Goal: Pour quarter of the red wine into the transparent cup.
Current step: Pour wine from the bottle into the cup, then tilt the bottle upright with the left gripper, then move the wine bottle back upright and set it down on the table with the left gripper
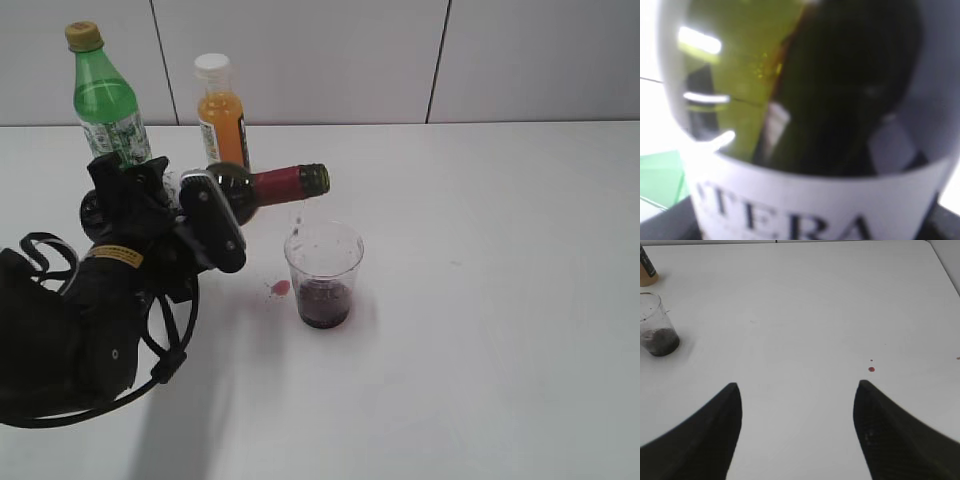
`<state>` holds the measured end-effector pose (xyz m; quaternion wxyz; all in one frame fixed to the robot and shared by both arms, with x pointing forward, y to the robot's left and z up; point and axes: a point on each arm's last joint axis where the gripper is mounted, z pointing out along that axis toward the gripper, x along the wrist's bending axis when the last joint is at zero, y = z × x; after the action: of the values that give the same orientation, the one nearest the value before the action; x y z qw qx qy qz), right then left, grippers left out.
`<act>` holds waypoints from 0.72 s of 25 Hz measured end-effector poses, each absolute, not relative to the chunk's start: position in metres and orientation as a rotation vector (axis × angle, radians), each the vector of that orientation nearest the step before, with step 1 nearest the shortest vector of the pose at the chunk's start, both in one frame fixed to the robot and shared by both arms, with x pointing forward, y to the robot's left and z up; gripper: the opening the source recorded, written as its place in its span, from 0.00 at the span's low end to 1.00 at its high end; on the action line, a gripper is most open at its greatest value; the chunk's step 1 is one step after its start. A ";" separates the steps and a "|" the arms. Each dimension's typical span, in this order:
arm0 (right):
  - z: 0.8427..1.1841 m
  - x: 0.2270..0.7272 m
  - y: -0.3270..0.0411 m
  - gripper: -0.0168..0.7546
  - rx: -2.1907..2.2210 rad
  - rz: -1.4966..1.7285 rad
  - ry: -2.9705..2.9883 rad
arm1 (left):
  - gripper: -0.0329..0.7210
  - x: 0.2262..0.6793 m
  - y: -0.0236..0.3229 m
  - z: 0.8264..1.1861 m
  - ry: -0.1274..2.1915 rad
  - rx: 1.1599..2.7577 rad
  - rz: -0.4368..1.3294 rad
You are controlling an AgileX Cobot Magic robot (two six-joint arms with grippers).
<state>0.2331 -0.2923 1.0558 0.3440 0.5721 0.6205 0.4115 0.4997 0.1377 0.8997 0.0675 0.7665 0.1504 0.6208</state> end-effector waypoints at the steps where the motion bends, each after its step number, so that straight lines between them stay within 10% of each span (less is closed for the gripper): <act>1: 1.056 0.233 -0.292 0.75 1.486 1.069 1.612 | 0.78 0.500 0.137 0.900 0.475 2.288 1.857; 18: 1.056 0.233 -0.292 0.75 1.486 1.069 1.612 | 0.78 0.511 0.129 0.926 0.941 1.677 1.178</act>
<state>0.2331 -0.2923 1.0558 0.3440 0.5721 0.6205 0.4115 0.5114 0.1290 0.9258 0.4289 0.6718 0.3769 0.4719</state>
